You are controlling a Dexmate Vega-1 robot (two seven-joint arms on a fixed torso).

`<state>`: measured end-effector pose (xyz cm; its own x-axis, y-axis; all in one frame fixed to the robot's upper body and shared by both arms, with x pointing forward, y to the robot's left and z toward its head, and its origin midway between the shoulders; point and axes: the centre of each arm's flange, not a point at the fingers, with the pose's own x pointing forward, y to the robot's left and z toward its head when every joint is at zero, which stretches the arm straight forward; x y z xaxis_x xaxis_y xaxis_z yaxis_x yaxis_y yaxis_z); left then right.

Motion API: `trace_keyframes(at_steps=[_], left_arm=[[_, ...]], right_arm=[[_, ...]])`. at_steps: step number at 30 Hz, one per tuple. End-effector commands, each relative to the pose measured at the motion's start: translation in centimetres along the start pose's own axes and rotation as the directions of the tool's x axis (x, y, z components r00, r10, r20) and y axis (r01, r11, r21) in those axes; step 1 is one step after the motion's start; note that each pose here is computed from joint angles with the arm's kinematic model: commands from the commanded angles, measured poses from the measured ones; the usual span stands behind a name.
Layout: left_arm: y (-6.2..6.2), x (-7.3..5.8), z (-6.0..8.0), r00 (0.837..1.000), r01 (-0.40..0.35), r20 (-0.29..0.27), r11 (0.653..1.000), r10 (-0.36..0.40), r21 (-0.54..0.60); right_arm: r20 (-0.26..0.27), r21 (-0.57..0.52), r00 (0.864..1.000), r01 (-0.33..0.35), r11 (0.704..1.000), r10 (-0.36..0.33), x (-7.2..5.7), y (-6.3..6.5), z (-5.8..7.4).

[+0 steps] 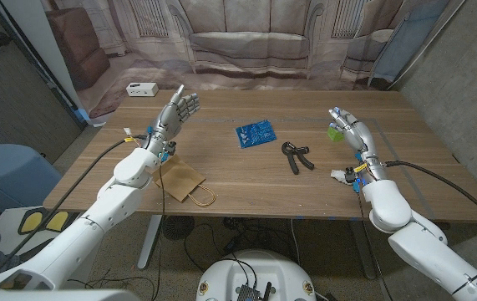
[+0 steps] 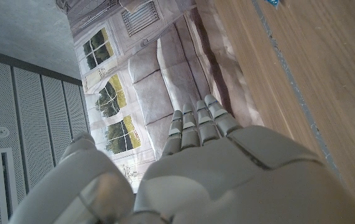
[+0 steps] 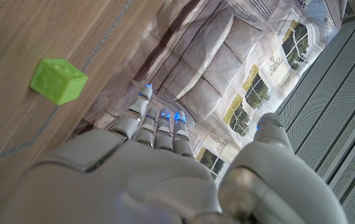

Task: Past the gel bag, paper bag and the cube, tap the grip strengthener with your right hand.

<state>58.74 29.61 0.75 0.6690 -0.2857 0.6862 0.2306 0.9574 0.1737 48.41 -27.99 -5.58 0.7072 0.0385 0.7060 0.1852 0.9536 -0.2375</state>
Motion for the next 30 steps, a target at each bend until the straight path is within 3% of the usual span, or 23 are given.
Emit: trace_keyframes(at_steps=[1,16,30], left_arm=[[-0.6,0.9,-0.4,1.000,0.027,-0.001,1.000,-0.027,-0.013],[-1.0,0.6,-0.4,0.999,0.034,-0.001,0.999,-0.034,-0.015],[-0.9,0.0,-0.1,1.000,0.029,0.013,0.999,-0.029,-0.018]], right_arm=[[0.001,-0.093,1.000,0.014,0.996,-0.014,-1.4,0.6,0.5],[0.019,-0.188,1.000,0.019,0.982,-0.016,-2.1,1.2,1.0],[0.008,-0.411,1.000,0.027,0.911,-0.026,-2.7,2.3,2.2]])
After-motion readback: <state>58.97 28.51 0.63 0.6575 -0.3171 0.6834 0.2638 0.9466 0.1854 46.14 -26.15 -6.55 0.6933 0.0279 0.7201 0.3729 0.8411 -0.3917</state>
